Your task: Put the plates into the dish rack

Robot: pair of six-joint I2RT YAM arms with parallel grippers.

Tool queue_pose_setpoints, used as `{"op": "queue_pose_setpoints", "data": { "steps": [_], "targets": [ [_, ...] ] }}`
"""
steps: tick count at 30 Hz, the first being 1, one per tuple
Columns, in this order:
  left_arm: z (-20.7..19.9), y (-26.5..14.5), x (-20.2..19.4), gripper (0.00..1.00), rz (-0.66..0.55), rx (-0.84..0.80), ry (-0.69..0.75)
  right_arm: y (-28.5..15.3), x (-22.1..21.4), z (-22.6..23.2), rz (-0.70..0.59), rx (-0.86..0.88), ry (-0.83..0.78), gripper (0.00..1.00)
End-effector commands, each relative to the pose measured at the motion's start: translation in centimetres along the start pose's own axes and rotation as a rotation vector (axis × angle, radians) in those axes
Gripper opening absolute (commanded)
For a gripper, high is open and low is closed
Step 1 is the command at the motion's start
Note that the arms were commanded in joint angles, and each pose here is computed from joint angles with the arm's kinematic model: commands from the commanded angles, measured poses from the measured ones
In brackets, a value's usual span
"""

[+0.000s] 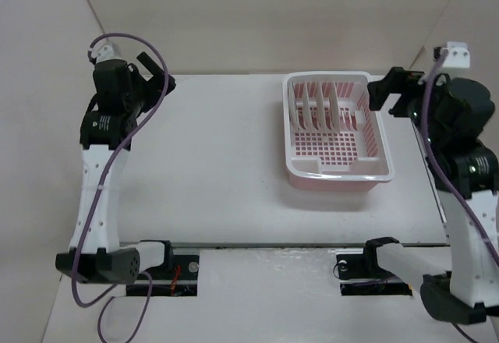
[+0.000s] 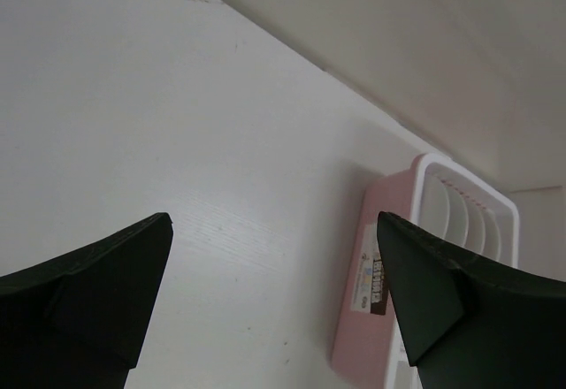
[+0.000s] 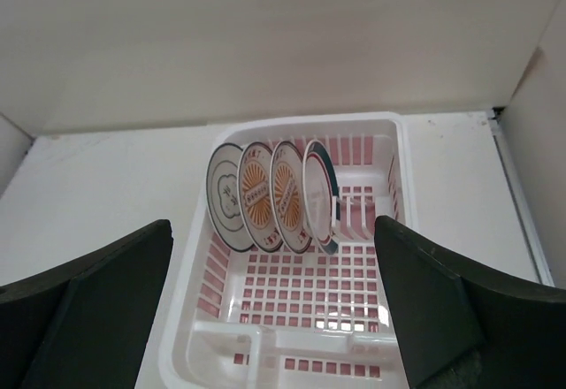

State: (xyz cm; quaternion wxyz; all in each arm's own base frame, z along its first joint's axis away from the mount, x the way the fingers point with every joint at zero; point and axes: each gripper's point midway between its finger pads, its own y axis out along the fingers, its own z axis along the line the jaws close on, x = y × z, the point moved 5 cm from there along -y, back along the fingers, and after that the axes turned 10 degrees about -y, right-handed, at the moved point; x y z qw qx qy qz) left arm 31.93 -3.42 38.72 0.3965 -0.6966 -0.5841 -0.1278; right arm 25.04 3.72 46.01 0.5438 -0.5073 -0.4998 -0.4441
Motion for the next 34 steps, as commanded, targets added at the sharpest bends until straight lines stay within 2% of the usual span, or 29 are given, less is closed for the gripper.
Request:
{"op": "queue_pose_setpoints", "data": {
  "steps": [1,3,4,8,11,15,20,26,34],
  "targets": [
    [-0.1,-3.0,-0.5,1.00,-0.010,-0.017,-0.052,-5.0,0.8,-0.8,-0.075,-0.065,0.055,1.00],
    [0.1,-4.2,-0.6,1.00,-0.016,-0.008,-0.096,-7.1,1.2,-0.9,-0.123,-0.063,0.078,1.00],
    [0.4,-4.2,-1.7,1.00,0.031,-0.020,-0.095,-8.8,1.0,-1.0,-0.157,-0.061,0.092,1.00],
    [1.3,-5.9,-3.5,1.00,0.054,-0.069,-0.112,-12.1,-0.4,-1.3,-0.141,-0.070,0.100,1.00],
    [1.9,-7.2,-3.7,1.00,0.025,-0.062,-0.108,-14.1,-1.9,-1.6,-0.097,-0.092,0.097,1.00],
    [2.7,-8.6,-3.6,1.00,-0.025,-0.026,-0.088,-16.8,-2.3,-2.1,-0.119,-0.114,0.100,1.00],
    [3.1,-10.0,-2.9,1.00,-0.090,-0.009,-0.099,-17.8,-2.4,-2.5,-0.091,-0.144,0.098,1.00],
    [2.7,-11.5,-1.3,1.00,-0.167,-0.006,-0.127,-18.5,-1.9,-2.7,-0.119,-0.152,0.102,1.00],
    [2.8,-11.8,-1.1,1.00,-0.185,0.010,-0.125,-18.8,-1.8,-2.7,-0.121,-0.152,0.112,1.00]
  ]
}}
